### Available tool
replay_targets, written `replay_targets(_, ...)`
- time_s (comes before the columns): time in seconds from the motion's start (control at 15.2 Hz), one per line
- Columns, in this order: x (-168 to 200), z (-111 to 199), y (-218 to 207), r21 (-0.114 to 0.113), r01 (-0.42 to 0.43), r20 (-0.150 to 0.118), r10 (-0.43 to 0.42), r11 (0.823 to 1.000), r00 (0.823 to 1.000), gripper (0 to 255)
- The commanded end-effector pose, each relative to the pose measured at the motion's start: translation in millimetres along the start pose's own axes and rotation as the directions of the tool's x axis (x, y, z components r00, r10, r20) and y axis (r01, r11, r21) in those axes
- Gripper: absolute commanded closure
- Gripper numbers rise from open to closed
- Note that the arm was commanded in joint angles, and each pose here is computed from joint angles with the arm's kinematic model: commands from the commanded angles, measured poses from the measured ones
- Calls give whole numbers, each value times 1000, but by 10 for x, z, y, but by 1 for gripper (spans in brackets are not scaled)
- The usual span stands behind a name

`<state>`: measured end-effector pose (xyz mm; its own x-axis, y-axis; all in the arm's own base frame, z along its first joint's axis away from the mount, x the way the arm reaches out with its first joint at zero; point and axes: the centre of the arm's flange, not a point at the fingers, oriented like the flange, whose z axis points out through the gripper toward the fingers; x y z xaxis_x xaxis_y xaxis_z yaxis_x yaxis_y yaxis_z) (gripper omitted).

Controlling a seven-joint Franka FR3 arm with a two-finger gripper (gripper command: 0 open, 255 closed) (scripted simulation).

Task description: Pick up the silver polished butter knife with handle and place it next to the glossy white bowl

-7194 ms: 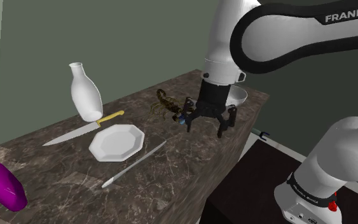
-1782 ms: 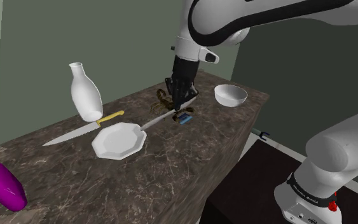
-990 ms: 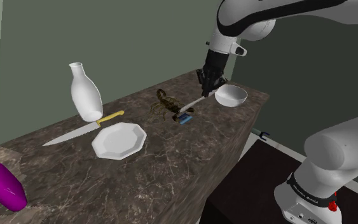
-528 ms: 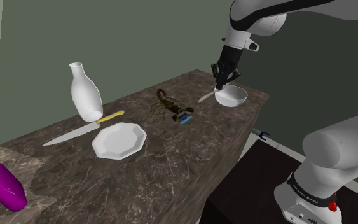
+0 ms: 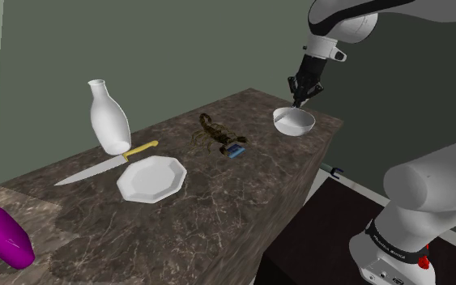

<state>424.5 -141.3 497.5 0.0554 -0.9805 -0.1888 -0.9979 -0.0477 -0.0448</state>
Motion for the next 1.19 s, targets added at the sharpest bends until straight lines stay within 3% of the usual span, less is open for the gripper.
replay_targets(0.0, 272, -43, 23, -1, 1, -1, -1, 1000, 1000, 255)
replay_targets(1.12, 2397, -463, 271, -1, 1, -1, -1, 1000, 1000, 255)
